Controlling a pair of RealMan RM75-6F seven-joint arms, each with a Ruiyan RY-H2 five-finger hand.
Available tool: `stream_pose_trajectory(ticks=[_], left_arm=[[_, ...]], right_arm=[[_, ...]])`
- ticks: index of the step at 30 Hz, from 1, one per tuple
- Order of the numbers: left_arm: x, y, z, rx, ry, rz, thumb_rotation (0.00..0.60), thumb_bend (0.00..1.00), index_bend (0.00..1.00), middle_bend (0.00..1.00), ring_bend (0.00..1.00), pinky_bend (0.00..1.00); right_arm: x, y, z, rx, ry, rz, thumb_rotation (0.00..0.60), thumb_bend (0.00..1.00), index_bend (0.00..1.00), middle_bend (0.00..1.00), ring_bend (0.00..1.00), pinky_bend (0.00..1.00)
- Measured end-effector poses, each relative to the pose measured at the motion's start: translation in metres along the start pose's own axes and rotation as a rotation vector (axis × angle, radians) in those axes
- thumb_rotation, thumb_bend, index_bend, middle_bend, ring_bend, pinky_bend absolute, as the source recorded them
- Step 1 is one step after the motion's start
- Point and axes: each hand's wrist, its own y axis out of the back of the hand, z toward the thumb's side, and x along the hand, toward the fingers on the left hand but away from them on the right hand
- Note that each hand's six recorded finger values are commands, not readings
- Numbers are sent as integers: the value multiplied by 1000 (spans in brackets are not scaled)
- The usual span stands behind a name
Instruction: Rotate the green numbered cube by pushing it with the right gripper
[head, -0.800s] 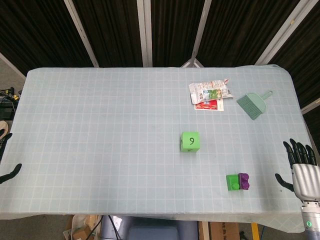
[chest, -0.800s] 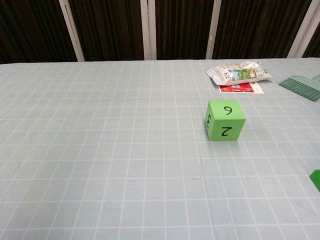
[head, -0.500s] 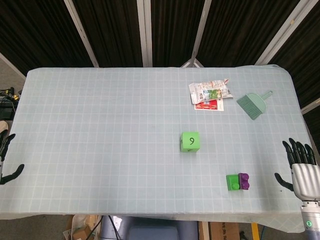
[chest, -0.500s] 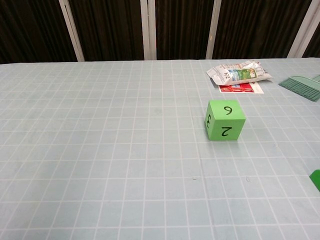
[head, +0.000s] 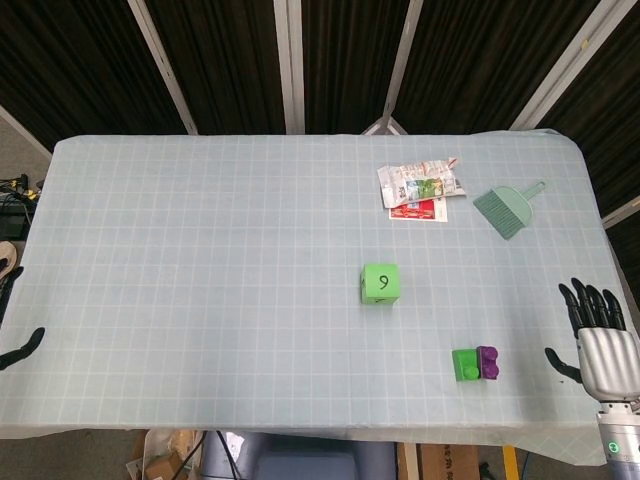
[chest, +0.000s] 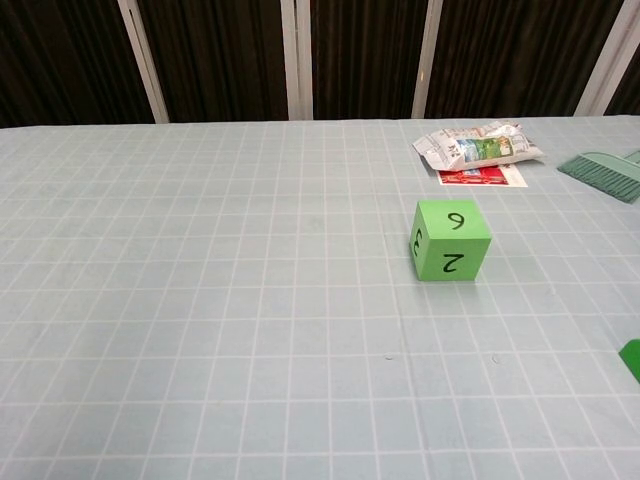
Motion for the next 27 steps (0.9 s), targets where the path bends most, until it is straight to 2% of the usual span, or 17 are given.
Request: stream_pose_trajectory(ticks=[4, 6, 9, 12, 18, 21, 24, 27], left_arm=[[1, 0, -4, -7, 16, -5, 600, 335, 113, 0, 0, 82], [3, -2, -6, -9, 26, -15, 600, 335, 112, 0, 0, 82], [4, -3, -4, -9, 20, -19, 600, 335, 112, 0, 0, 82], [3, -3, -3, -7, 16, -19, 600, 335, 112, 0, 0, 82], [4, -3, -5, -8, 27, -21, 600, 335, 111, 0, 0, 81], [5, -3, -6, -7, 29, -22, 600, 335, 111, 0, 0, 82], [5, -3, -6, -7, 30, -21, 600, 335, 111, 0, 0, 81], [5, -3, -7, -8, 33, -21, 600, 335, 111, 0, 0, 81]], right_arm=[[-9, 2, 3, -31, 10, 5, 600, 239, 61, 127, 101, 2], [-17, 4, 6, -27, 24, 15, 600, 239, 68, 226, 226, 82], [-29, 8, 13, 9, 44, 42, 600, 239, 90, 455, 459, 380], [-42, 12, 21, 55, 61, 92, 600, 244, 112, 587, 581, 552], [-73, 18, 44, 167, 83, 215, 600, 349, 123, 714, 689, 650], [-89, 21, 55, 194, 74, 262, 600, 478, 142, 784, 749, 672], [-103, 22, 68, 208, 66, 308, 600, 587, 160, 818, 781, 674], [-116, 20, 83, 221, 69, 355, 600, 624, 161, 820, 783, 674]])
